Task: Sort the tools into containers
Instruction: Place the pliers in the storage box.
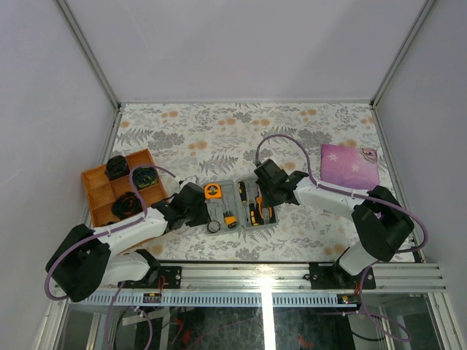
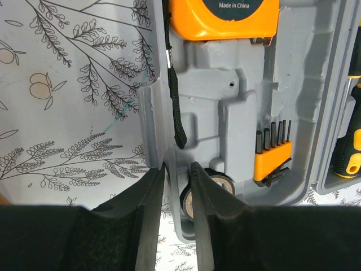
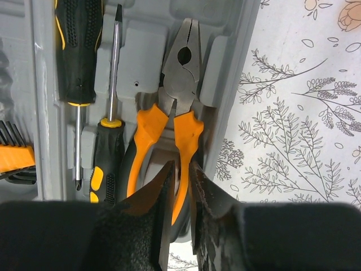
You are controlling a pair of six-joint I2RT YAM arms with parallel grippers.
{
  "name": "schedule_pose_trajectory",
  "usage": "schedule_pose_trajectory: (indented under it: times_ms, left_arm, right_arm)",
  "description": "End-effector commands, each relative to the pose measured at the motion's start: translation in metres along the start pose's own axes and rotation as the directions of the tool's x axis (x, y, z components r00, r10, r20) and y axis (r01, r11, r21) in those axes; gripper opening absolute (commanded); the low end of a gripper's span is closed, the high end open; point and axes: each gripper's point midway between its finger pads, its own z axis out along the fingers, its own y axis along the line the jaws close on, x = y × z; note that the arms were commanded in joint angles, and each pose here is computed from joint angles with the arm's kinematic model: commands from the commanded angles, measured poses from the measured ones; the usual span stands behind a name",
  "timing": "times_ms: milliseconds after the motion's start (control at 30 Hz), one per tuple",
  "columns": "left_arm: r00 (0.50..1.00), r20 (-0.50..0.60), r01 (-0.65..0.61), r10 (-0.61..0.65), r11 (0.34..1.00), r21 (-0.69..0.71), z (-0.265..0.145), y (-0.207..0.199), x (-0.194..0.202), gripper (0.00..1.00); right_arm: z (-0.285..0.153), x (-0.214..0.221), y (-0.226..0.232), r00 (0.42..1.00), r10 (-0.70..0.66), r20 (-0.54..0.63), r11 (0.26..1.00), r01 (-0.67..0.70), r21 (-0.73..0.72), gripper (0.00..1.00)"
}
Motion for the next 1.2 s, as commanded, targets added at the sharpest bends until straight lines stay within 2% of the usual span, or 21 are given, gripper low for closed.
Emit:
schedule_pose_trajectory:
  times_ms: [0,300,633,967,1167]
  left_arm:
    - [1.000,0.016,-0.008,0.008,1.000,0.022,0.001,-0.004,-0.005,0.24]
    - [1.000,0.011,-0.014,0.013,1.000,0.023,0.002,-0.005,-0.004,0.24]
    - [1.000,0.008,-0.013,0.013,1.000,0.023,0.003,-0.005,-0.004,0.24]
    - [1.000,0.009,-0.017,0.017,1.000,0.021,0.002,-0.004,-0.004,0.25]
    - [1.000,0.011,-0.016,0.016,1.000,0.018,0.002,-0.004,-0.004,0.24]
  right_arm:
    - [0.005,0.004,0.005,0.999,-0.020,-0.032,1.000,0.019,-0.024,0.22]
    - [0.020,0.003,-0.008,0.999,-0.035,-0.024,0.998,0.037,0.059,0.11]
    - [0.034,0.012,-0.020,1.000,-0.019,-0.006,0.993,0.020,0.114,0.05]
    - [0.031,0.015,-0.018,1.000,-0.017,-0.016,0.995,0.019,0.103,0.08]
    - [-0.001,-0.012,-0.013,0.997,-0.009,0.078,0.998,0.004,0.063,0.15]
